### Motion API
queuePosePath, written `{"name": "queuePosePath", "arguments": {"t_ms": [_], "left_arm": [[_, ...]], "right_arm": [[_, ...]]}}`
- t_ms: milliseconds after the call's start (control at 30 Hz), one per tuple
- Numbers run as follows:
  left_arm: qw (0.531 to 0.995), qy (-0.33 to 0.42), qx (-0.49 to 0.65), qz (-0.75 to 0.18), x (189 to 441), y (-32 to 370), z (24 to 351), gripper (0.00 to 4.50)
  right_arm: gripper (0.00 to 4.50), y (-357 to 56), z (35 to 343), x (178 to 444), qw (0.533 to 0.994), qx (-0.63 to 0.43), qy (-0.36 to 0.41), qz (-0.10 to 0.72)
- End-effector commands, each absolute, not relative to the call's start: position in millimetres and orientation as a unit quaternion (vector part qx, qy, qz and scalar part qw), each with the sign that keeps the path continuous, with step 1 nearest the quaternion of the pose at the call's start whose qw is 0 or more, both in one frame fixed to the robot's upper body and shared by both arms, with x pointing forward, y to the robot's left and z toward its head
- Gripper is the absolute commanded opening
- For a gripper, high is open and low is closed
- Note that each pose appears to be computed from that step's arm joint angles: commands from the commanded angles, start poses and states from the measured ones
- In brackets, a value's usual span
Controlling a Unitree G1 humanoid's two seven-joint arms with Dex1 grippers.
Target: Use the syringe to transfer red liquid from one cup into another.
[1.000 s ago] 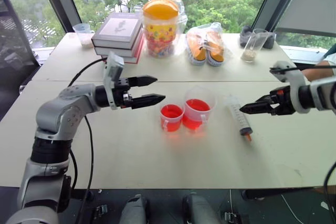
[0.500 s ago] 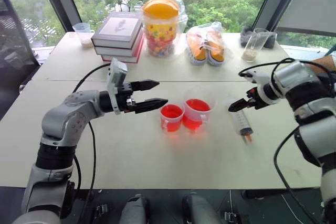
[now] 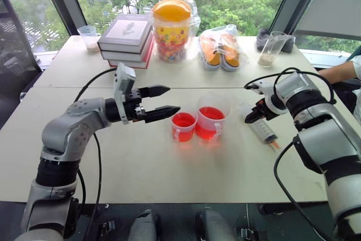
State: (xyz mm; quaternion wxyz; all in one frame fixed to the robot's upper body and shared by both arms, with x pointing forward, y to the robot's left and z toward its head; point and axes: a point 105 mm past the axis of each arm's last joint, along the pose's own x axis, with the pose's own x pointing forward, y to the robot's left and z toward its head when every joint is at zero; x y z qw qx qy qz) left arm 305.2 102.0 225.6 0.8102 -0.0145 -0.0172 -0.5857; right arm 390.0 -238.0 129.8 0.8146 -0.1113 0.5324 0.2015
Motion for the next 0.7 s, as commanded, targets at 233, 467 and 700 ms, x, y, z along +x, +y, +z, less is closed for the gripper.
{"name": "queuePosePath", "arguments": {"t_ms": [233, 467, 700], "left_arm": [[0.802, -0.050, 0.006, -0.596, 305.7, 103.9, 247.6, 4.50], [0.788, -0.045, 0.009, -0.613, 314.1, 103.0, 255.3, 4.50], [0.776, -0.044, -0.002, -0.629, 328.7, 96.6, 262.6, 4.50]], "right_arm": [[1.40, -240.2, 195.2, 411.4, 0.901, -0.025, 0.390, 0.190], [1.40, -204.1, 334.0, 393.1, 0.961, -0.014, -0.007, 0.275], [1.40, -157.2, 363.0, 333.5, 0.912, 0.053, -0.209, 0.349]]}}
